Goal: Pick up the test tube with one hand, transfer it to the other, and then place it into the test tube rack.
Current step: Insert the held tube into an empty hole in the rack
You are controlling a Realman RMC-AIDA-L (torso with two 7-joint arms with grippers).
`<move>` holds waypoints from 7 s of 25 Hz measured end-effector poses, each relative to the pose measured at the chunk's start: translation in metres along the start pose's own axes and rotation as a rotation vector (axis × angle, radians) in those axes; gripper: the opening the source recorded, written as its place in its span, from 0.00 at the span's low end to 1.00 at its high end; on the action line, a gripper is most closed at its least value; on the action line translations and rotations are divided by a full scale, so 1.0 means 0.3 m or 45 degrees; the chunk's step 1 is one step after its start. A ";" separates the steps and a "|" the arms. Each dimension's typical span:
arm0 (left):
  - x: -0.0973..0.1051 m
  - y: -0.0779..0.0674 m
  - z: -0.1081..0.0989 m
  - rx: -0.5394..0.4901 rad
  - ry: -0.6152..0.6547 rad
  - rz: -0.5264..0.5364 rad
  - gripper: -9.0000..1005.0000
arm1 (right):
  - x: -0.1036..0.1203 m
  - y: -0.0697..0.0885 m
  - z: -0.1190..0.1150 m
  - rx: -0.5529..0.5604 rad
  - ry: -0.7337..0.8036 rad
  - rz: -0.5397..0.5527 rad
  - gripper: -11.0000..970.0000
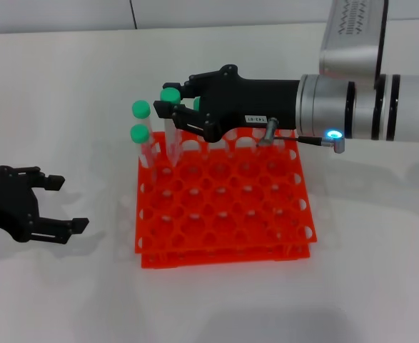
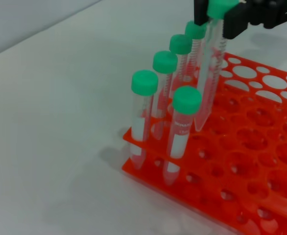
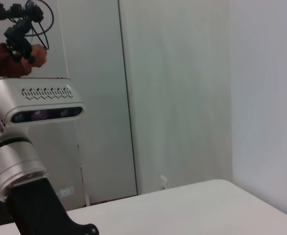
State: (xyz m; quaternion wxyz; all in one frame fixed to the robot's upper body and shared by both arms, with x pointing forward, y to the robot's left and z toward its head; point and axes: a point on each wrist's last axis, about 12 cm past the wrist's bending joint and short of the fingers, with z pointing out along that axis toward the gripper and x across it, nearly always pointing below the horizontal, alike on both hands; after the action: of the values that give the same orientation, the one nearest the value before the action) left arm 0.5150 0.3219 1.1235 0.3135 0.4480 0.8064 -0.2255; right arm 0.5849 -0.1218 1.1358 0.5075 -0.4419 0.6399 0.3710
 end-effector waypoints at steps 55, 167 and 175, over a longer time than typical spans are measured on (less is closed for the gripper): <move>-0.002 -0.002 0.015 0.024 0.000 0.014 0.89 | 0.055 0.000 0.030 0.030 0.099 0.002 0.28; -0.012 0.003 0.045 0.069 0.001 0.050 0.89 | 0.099 0.001 0.038 0.035 0.138 0.004 0.28; -0.012 0.003 0.045 0.069 0.001 0.052 0.89 | 0.097 0.005 0.038 0.023 0.134 0.003 0.28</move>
State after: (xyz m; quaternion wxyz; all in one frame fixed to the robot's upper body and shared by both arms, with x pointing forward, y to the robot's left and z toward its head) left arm 0.5213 0.3114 1.1166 0.3055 0.4727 0.7908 -0.2406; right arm 0.5845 -0.1163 1.1050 0.4765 -0.4555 0.6696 0.3420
